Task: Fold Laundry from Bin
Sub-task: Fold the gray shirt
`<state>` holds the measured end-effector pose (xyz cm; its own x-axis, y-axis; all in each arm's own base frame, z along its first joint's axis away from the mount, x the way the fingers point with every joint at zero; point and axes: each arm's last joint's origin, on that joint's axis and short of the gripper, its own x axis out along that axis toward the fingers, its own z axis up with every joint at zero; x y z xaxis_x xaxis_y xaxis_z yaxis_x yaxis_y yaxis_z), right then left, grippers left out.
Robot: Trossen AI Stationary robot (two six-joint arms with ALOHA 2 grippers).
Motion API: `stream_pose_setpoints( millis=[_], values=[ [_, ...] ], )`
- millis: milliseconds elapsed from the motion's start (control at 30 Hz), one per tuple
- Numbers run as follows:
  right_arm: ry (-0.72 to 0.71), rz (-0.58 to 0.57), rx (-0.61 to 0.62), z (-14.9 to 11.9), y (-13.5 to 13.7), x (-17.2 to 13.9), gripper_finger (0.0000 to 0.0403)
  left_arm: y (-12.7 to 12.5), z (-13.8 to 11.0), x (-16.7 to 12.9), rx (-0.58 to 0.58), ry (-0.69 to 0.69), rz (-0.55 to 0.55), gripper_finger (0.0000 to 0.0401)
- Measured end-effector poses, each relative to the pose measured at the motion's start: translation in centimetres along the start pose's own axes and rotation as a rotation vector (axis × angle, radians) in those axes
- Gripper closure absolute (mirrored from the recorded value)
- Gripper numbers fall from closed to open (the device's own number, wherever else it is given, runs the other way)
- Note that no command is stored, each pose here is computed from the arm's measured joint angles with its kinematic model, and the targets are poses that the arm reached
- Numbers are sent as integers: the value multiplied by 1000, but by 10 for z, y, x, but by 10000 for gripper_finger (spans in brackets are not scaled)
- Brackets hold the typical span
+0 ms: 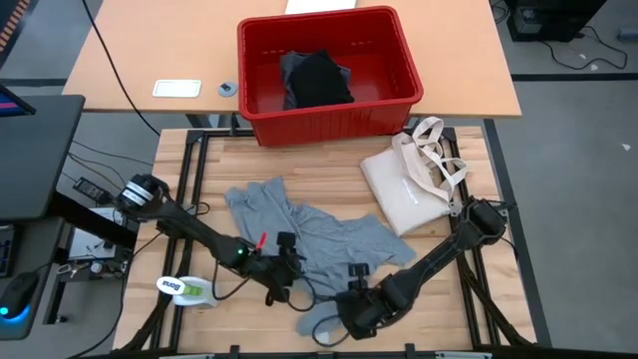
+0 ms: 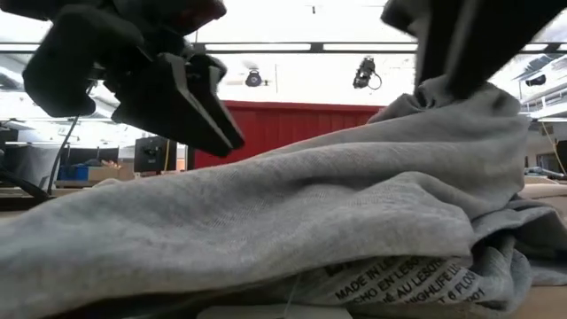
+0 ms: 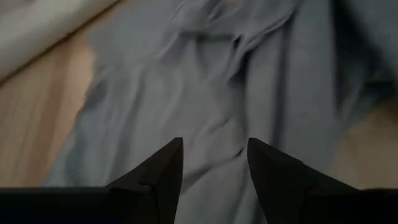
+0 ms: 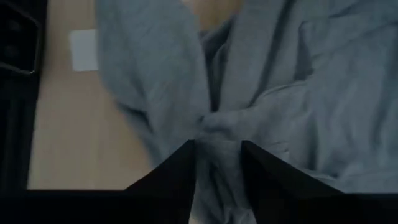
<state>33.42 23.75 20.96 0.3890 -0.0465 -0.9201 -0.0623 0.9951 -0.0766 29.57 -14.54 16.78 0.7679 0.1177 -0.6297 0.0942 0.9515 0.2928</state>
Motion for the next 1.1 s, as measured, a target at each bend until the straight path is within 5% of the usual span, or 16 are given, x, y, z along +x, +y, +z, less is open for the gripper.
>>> stream_pose_setpoints(
  millis=[333,767,967,1100],
  values=[
    [-43,-91,60,-18,23,-12,254,-4,15,29,60,-235,-172,214],
    [-95,-145,91,-22,36,-32,254,-7,28,66,257,-157,-152,214],
    [-86,-148,111,-26,39,-33,254,-2,35,73,243,-162,-122,220],
    [-88,-148,108,-27,40,-33,254,0,35,74,239,-158,-117,259]
  ],
)
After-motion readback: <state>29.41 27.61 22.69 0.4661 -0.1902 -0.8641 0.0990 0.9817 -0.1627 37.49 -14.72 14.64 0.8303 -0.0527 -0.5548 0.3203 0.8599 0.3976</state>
